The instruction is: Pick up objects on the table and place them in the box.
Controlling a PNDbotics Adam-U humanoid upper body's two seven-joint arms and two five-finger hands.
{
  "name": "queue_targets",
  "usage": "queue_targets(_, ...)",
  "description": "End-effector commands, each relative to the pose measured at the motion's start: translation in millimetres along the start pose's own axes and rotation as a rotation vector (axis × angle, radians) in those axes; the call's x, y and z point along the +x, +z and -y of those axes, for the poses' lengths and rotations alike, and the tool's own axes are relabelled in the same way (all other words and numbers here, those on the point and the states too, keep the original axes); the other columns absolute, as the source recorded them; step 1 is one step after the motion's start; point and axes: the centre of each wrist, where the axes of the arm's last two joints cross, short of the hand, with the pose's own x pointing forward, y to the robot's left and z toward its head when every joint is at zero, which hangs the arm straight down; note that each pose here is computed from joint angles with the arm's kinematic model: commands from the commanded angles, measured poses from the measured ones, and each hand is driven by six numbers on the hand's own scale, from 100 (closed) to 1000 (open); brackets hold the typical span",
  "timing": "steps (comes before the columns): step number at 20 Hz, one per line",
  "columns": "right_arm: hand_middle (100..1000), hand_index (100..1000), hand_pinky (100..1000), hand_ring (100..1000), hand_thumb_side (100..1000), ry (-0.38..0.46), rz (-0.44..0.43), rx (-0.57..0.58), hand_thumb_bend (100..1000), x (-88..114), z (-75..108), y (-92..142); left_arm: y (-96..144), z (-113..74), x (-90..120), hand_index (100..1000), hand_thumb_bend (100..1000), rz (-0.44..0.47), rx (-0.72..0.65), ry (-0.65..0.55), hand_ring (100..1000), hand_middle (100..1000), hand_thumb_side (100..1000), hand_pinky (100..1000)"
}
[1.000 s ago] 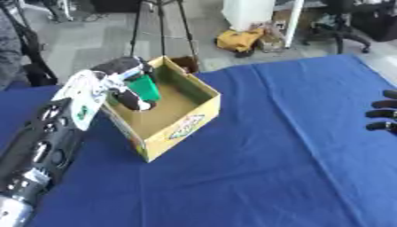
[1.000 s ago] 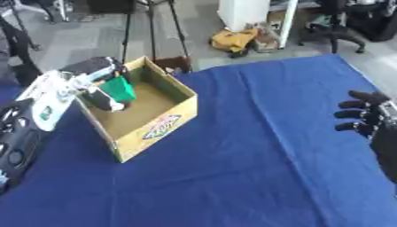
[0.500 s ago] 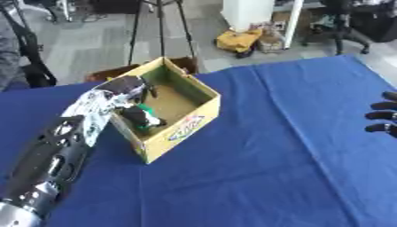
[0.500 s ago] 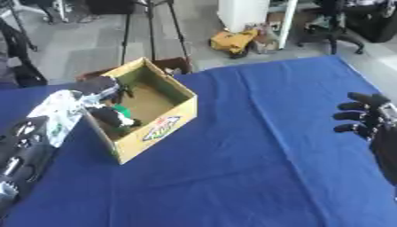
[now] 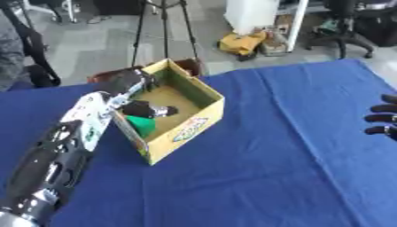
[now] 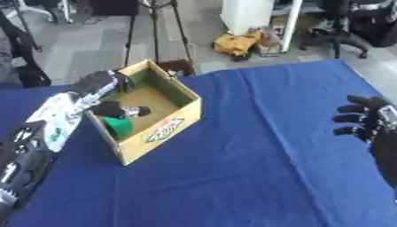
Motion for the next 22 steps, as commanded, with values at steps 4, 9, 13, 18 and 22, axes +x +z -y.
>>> queue_targets(4, 673, 847, 596, 695, 895, 0.018, 0.021, -0.018, 100, 7, 9.1, -1, 29, -62.1, -6, 771, 658, 0.057, 0.248, 0.141, 604, 569, 782, 718)
queue_targets(9, 675, 846, 598, 698, 887, 0.026, 0.035, -0.026, 100, 11, 10.9, -1, 67, -67.3, -13, 756, 533, 0.07, 0.358, 0.372, 603, 569, 854, 729)
queue_targets(13, 678, 842, 599, 700, 878, 0.038, 0.056, -0.026, 100, 15, 11.0, -3, 96, -52.2, -20, 742, 507, 0.028, 0.477, 0.582, 597, 563, 891, 730)
queue_targets(18, 684, 842, 600, 704, 872, 0.045, 0.08, -0.029, 100, 21, 9.3, -5, 118, -33.0, -22, 738, 504, -0.021, 0.566, 0.736, 601, 567, 930, 732)
queue_targets(22, 687, 836, 598, 707, 865, 0.059, 0.083, -0.04, 100, 24, 8.0, -6, 129, -18.4, -22, 734, 492, -0.046, 0.563, 0.8, 596, 564, 959, 732)
